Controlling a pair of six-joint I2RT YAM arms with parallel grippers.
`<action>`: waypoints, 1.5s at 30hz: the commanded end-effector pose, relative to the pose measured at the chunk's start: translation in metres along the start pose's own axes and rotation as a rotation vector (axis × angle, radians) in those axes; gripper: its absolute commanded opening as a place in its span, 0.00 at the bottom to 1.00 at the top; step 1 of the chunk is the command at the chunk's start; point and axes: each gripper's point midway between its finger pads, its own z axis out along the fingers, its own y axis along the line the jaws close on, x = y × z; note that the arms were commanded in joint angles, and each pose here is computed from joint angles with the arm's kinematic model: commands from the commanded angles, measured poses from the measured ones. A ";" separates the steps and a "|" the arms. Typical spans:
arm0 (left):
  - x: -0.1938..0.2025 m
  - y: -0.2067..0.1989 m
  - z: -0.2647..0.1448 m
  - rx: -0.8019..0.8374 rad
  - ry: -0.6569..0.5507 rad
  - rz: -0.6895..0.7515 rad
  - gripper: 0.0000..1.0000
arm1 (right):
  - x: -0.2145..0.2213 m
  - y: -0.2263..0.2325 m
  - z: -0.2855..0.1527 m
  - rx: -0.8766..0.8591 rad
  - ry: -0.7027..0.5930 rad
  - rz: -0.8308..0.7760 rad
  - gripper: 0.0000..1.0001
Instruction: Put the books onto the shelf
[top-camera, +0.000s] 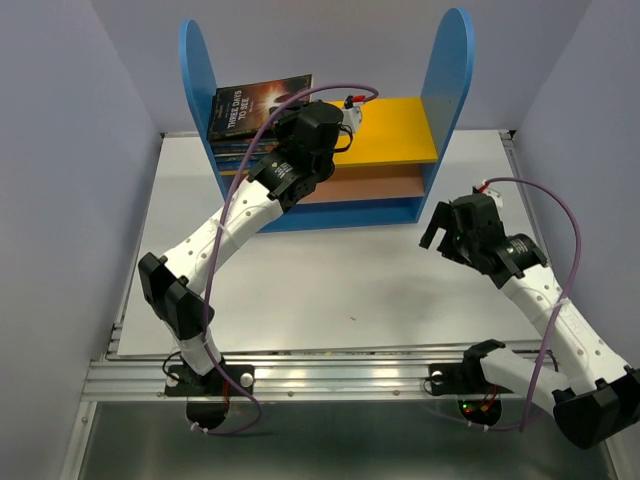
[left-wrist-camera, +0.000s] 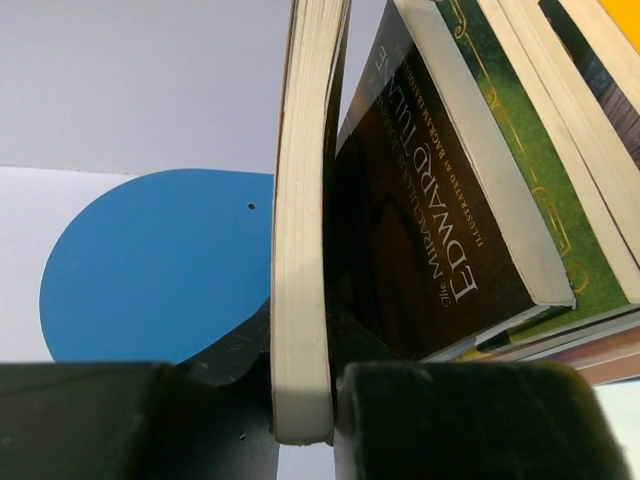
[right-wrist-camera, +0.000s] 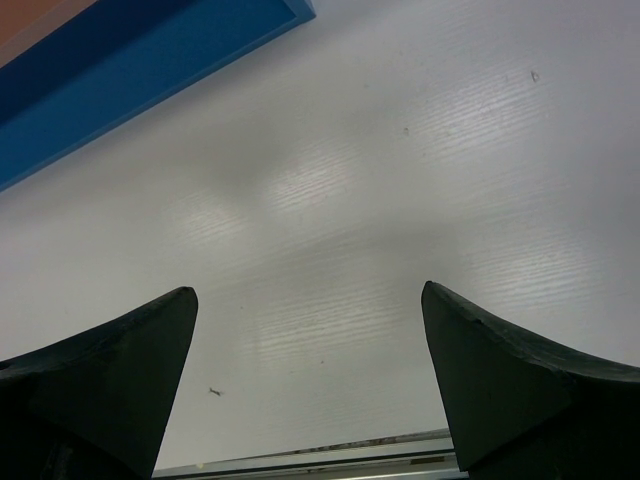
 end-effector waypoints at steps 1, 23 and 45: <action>0.008 0.023 -0.004 -0.074 0.029 -0.067 0.27 | -0.010 0.004 -0.003 -0.025 -0.046 0.016 1.00; -0.021 0.023 -0.035 0.193 -0.284 -0.155 0.99 | -0.008 0.017 -0.012 -0.103 -0.013 -0.015 1.00; -0.033 0.010 -0.057 0.350 -0.442 -0.159 0.99 | -0.014 0.025 -0.029 -0.165 -0.021 -0.062 1.00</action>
